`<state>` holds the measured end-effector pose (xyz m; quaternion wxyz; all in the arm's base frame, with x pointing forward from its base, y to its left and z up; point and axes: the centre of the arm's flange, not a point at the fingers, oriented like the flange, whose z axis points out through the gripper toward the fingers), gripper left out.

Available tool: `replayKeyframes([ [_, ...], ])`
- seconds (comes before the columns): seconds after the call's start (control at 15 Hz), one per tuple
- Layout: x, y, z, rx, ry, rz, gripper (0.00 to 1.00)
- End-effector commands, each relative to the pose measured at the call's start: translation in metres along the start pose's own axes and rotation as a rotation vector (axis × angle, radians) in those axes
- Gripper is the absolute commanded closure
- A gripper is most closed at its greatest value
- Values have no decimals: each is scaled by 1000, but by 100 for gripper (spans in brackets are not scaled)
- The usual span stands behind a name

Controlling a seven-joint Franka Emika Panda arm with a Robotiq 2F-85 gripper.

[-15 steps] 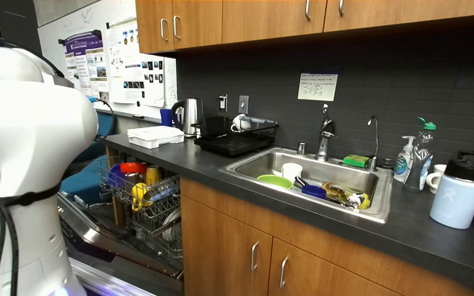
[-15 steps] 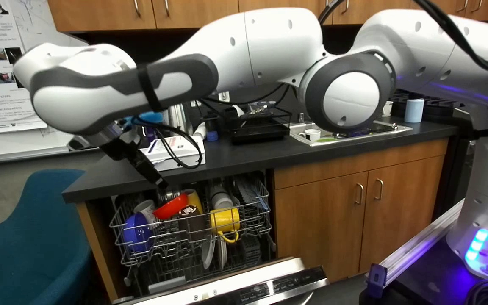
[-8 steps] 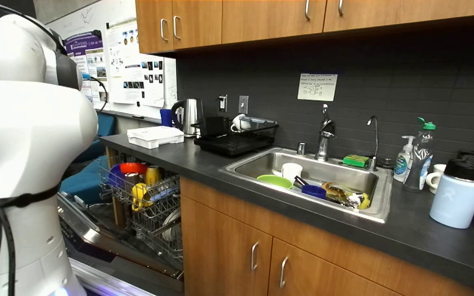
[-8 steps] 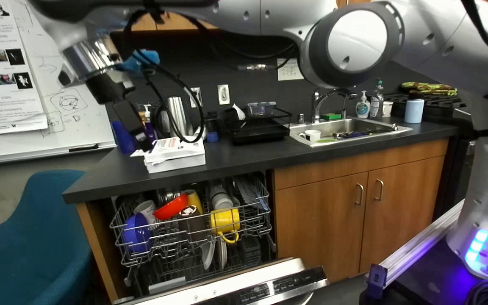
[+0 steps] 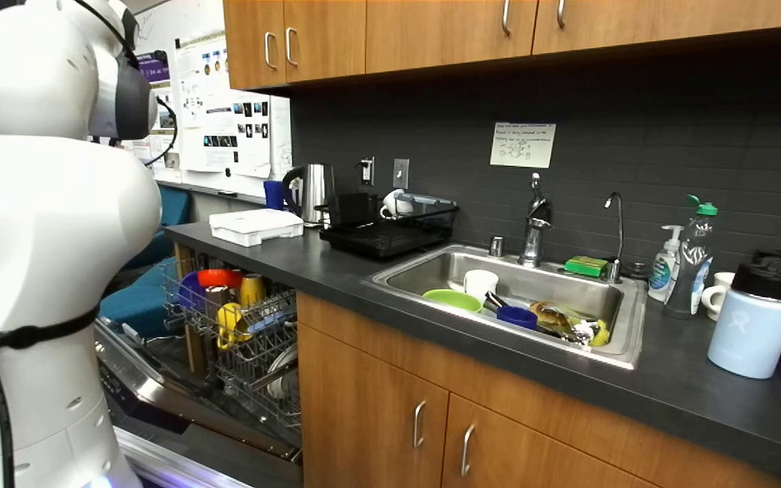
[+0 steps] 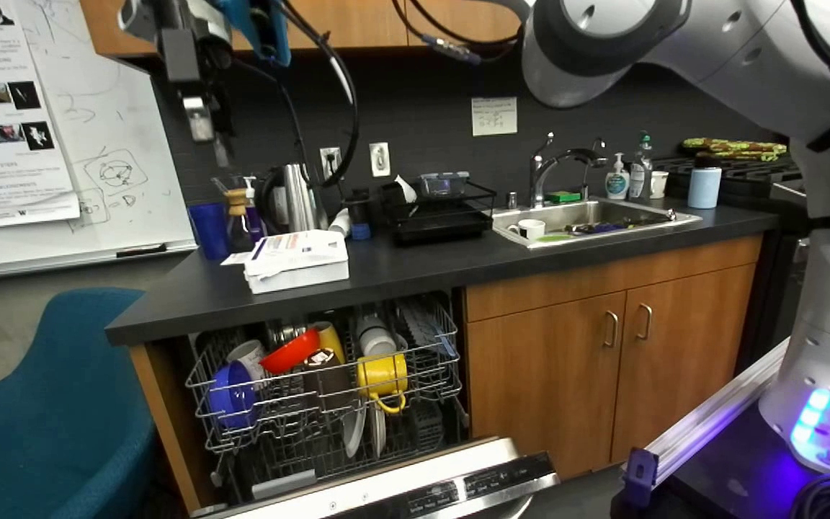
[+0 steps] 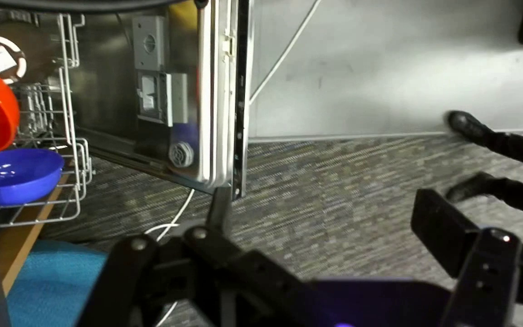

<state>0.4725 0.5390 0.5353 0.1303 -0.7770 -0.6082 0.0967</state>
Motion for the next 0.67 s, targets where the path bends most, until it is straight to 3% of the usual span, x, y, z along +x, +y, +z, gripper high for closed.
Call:
replayKeyframes([
  [0.0, -78, -13, -18, 146, 141, 18, 0],
  [0.13, -97, -4, -33, 252, 183, 23, 0],
  [0.33, -124, 14, -52, 274, 213, 92, 0],
  [0.4, -64, 36, -80, 252, 198, 48, 0],
  [0.6, -71, 47, -82, 256, 206, 60, 0],
])
